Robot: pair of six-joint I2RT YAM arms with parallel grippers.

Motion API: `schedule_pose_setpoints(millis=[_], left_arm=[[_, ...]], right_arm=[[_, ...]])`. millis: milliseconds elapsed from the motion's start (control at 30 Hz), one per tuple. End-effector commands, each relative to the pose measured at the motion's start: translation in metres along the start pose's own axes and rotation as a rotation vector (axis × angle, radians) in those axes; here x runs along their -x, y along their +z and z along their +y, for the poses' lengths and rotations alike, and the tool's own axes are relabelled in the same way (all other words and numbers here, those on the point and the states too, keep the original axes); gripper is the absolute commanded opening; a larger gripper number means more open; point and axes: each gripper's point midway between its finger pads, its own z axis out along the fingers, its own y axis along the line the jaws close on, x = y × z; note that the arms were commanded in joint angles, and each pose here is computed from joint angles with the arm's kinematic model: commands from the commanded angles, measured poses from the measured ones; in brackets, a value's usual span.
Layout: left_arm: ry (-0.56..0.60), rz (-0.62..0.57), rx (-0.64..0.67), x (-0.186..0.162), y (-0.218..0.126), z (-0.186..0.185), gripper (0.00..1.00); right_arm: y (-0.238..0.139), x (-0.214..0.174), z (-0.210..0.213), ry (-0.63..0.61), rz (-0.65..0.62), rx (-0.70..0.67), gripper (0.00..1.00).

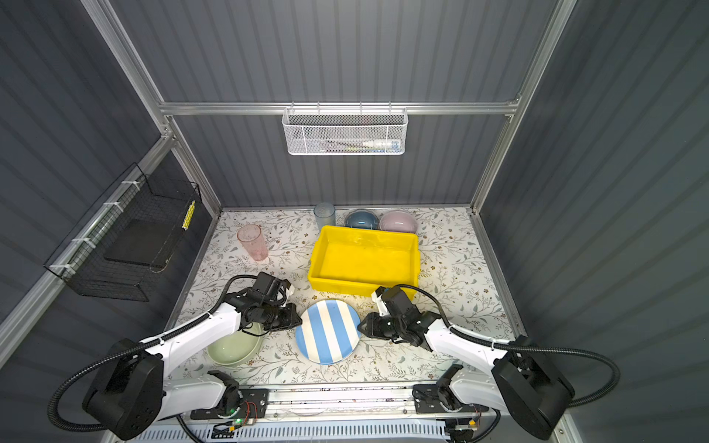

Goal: Place the mixed dishes into the plastic bin
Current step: 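Move both grippers to the striped plate stack's rim from opposite sides, then lift the top striped plate with the right gripper while the left releases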

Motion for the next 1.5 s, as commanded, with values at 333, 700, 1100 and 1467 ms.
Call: schedule_pose_setpoints(millis=[333, 700, 1100, 1467], left_arm=[[-0.034, 0.061, 0.049, -0.017, 0.012, 0.016, 0.13], [-0.033, 0.061, 0.045, -0.017, 0.014, 0.016, 0.12], [-0.032, 0.066, 0.027, -0.019, 0.016, 0.014, 0.12], [-0.019, 0.038, 0.015, -0.011, 0.007, 0.006, 0.16]], right_arm=[[-0.005, 0.007, 0.021, -0.010, -0.016, 0.063, 0.29], [-0.004, 0.009, 0.028, -0.014, -0.023, 0.093, 0.26], [0.009, 0.018, 0.042, 0.005, -0.041, 0.185, 0.19], [0.001, 0.020, 0.044, 0.030, -0.049, 0.169, 0.03]])
